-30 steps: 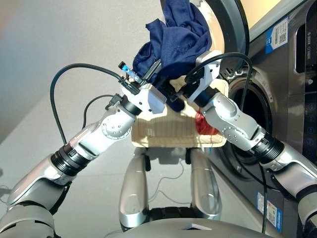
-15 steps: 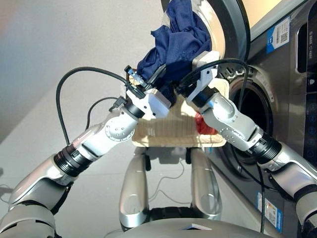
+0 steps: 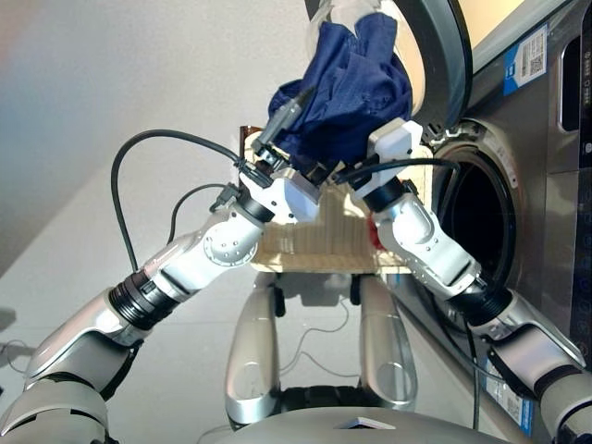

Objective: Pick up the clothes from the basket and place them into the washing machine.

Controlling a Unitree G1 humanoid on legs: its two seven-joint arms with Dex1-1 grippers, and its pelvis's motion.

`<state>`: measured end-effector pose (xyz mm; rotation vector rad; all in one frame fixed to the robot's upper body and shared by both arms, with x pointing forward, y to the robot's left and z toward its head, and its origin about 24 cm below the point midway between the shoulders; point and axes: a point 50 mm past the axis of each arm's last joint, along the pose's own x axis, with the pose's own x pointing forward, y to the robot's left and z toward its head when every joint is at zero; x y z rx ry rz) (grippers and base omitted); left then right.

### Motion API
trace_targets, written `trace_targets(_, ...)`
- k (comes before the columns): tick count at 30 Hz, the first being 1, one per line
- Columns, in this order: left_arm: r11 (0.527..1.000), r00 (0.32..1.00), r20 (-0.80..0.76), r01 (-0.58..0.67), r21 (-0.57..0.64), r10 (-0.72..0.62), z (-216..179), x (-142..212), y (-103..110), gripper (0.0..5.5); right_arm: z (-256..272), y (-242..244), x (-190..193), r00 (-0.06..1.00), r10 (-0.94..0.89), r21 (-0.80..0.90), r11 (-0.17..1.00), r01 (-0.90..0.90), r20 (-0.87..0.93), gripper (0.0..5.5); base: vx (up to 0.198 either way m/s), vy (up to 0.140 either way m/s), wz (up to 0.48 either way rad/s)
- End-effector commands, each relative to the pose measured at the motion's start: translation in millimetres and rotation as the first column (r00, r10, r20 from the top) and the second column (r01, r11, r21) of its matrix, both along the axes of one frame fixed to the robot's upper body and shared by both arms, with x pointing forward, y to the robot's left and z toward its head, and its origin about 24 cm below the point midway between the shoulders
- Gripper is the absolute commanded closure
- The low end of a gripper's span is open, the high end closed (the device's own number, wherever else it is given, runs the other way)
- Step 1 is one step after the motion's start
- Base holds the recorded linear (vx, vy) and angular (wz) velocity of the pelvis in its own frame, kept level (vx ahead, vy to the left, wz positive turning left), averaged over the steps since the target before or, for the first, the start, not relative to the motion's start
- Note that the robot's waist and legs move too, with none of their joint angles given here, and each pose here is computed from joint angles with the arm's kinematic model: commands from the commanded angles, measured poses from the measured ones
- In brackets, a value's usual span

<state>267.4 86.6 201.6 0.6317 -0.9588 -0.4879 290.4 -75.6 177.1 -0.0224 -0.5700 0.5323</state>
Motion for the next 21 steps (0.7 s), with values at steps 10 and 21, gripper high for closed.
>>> trace_targets(10,0.972,0.975,0.096,0.212,-0.102,-0.203,7.6,-31.5,-20.6,0.0,-35.3,-43.2,19.1,0.899,-0.437,0.032,0.899,0.436,0.029,5.5,0.0,0.0,0.0)
trace_targets(21,0.961,0.98,0.126,0.181,-0.208,-0.157,15.2,-26.7,-19.3,0.0,-142.7,-91.0,17.6,0.622,-0.715,-0.173,0.689,0.703,-0.32,5.5,0.0,0.0,0.0)
